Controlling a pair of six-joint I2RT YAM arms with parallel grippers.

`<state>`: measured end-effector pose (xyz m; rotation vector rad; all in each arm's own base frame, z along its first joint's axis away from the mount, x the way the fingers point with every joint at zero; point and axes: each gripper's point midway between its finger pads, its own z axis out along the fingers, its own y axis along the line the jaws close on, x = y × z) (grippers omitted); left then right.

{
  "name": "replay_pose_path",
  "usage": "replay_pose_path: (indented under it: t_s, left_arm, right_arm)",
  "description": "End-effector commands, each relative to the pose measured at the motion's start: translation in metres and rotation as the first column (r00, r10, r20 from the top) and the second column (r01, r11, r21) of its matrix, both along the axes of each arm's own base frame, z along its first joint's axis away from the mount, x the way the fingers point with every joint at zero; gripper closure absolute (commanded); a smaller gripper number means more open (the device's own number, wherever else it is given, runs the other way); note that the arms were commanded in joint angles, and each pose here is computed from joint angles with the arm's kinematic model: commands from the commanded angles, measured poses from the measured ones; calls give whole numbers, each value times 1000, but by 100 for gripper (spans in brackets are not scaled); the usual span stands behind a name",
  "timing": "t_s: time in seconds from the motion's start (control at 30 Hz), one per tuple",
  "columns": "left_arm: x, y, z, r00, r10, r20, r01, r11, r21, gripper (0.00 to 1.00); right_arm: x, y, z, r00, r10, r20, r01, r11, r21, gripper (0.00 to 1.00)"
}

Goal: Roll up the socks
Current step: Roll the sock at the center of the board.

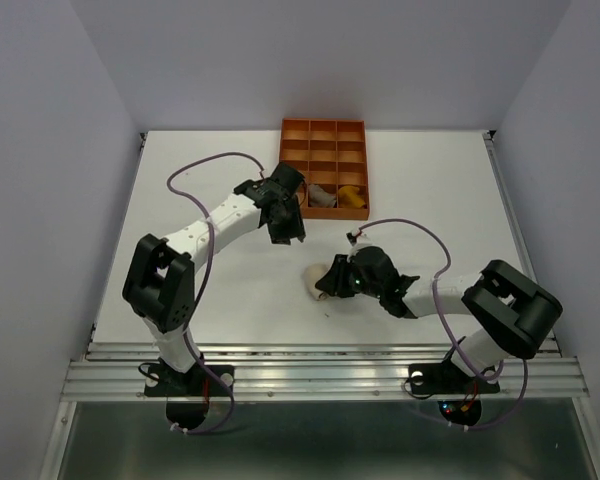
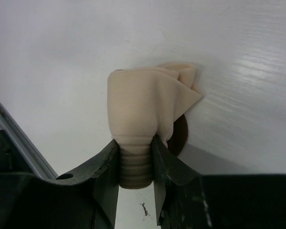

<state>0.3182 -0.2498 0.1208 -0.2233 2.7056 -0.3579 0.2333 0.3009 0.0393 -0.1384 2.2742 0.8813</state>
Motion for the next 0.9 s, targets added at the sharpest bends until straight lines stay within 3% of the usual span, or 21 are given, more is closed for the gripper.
replay_pose_path:
  t_s: [0.0,0.2,0.4,0.5,0.87]
  left_arm:
    - [-16,-23,0,991,-134,18,135,982,-131,55]
    - [-44,-37,-17,974,-226,-11,216,942,-258,54]
    - [-54,-48,-33,962,-268,-45,240,914,-326,53]
    - [-55,-52,-35,962,-269,-45,236,904,-355,48]
    - [-58,-41,-57,969,-218,-120,176,942,-287,46]
  right_arm:
    - [-29,-39,-58,961,-39,-272,29,999,-40,96]
    - [-34,-45,-67,945,-34,-325,22,999,-39,95]
    - [-24,-53,-67,960,-49,-277,14,992,-124,94]
    - [-22,-57,-65,968,-35,-249,-5,987,-158,94]
    - [-19,-57,-65,982,-10,-189,-35,972,-231,92]
